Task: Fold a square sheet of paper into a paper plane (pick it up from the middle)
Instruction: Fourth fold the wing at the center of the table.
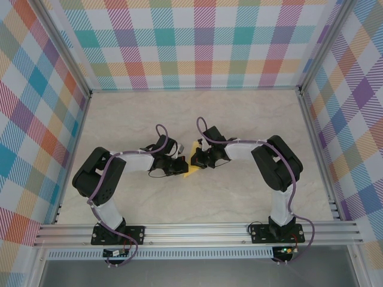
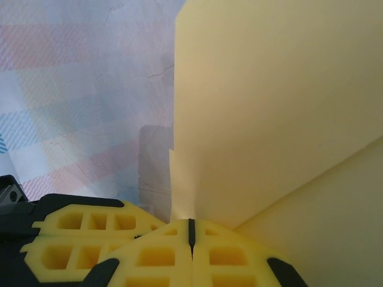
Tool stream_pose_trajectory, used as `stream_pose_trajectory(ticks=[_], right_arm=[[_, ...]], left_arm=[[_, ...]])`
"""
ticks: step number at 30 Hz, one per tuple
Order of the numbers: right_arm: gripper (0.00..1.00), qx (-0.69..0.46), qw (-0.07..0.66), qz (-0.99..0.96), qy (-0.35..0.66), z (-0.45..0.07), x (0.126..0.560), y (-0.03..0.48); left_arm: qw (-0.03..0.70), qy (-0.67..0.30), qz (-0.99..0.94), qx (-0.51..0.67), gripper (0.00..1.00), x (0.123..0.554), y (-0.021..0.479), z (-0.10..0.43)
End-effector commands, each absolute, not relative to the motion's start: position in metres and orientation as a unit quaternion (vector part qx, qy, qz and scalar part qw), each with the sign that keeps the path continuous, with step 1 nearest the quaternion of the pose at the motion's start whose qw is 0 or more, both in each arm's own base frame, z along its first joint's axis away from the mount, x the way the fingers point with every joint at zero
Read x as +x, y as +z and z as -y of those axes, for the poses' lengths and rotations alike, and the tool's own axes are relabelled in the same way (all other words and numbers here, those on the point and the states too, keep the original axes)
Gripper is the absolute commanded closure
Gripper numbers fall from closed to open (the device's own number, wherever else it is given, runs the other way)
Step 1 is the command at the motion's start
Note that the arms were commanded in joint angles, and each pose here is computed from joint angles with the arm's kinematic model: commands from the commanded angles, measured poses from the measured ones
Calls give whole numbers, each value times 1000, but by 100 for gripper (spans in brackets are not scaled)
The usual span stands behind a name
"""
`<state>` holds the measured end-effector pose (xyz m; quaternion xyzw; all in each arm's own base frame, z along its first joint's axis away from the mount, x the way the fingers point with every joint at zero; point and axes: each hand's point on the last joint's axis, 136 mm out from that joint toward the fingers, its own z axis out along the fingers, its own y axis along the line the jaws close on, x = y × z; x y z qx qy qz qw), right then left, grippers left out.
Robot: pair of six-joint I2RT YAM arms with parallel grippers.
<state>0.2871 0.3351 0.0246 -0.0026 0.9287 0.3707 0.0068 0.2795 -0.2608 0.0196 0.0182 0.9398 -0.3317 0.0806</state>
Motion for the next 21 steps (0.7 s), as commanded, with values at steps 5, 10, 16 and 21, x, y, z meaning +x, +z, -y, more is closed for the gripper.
stream_pose_trajectory(ticks=[5, 10, 16, 21], right_arm=[[98, -25, -4, -937, 349, -336, 287, 8], [99, -25, -2, -941, 337, -333, 290, 3], [99, -3, 19, -940, 339, -313, 314, 5], [100, 22, 37, -938, 345, -296, 342, 6]], left_arm=[[55, -296, -954, -4, 100, 270, -2, 245], [48, -289, -956, -5, 100, 267, -5, 242], [28, -281, -959, -8, 100, 255, -6, 237], [18, -275, -961, -3, 100, 247, -8, 233]])
